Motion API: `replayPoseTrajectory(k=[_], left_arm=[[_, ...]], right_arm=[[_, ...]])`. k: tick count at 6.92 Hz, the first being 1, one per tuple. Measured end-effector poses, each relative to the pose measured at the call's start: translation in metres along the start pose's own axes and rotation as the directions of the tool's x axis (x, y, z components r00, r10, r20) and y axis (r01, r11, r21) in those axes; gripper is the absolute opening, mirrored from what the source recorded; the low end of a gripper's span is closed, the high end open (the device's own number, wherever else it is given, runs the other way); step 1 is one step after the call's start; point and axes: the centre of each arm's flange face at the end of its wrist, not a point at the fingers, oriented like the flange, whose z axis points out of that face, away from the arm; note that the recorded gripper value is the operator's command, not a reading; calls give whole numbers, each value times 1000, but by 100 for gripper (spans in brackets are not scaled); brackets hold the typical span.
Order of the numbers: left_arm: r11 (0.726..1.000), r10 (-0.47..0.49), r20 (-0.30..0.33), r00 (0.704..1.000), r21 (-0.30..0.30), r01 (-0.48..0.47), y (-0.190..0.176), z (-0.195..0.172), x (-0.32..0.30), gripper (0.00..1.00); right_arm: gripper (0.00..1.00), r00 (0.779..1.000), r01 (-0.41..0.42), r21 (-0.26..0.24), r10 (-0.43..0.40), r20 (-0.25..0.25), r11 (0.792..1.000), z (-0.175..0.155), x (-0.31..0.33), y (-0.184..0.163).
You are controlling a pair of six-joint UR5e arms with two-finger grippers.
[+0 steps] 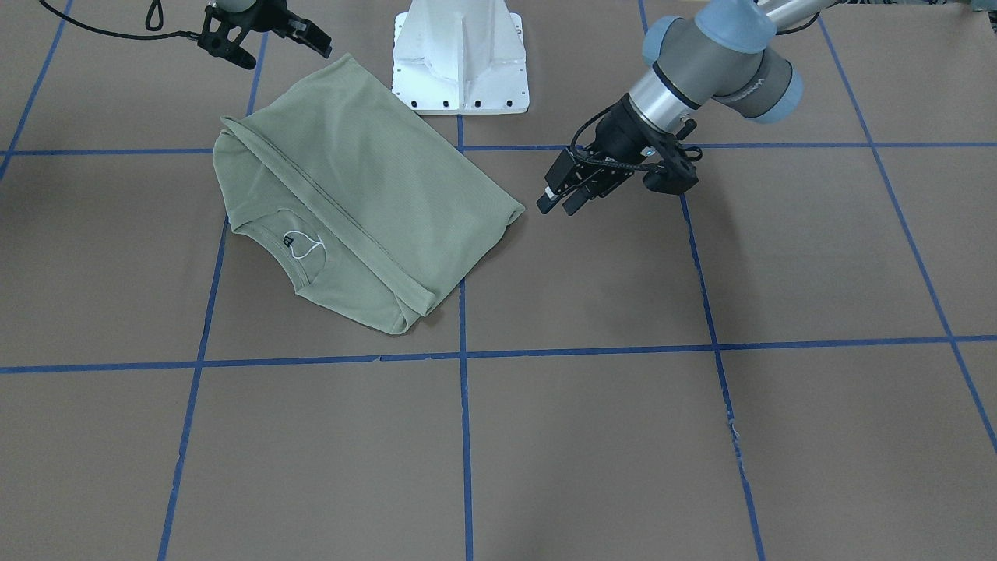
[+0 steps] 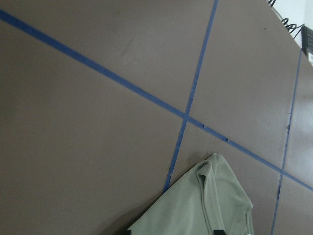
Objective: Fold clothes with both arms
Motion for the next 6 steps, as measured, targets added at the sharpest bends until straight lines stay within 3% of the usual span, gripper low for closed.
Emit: replayPoseTrajectory(k=[2,4,6], left_arm=[[1000,-13,109,994,30,9,58,50,-13,66],[999,7,144,990,40,-13,89,75,-25,65],[998,15,160,987,61,-25,89,85,-32,64]], right_arm=[[100,991,-84,109,71,116,991,-37,-27,-60],[100,984,-124,151,101,147,981,-36,-45,-93],[100,983,-132,159,109,148,978,-34,-49,-101]])
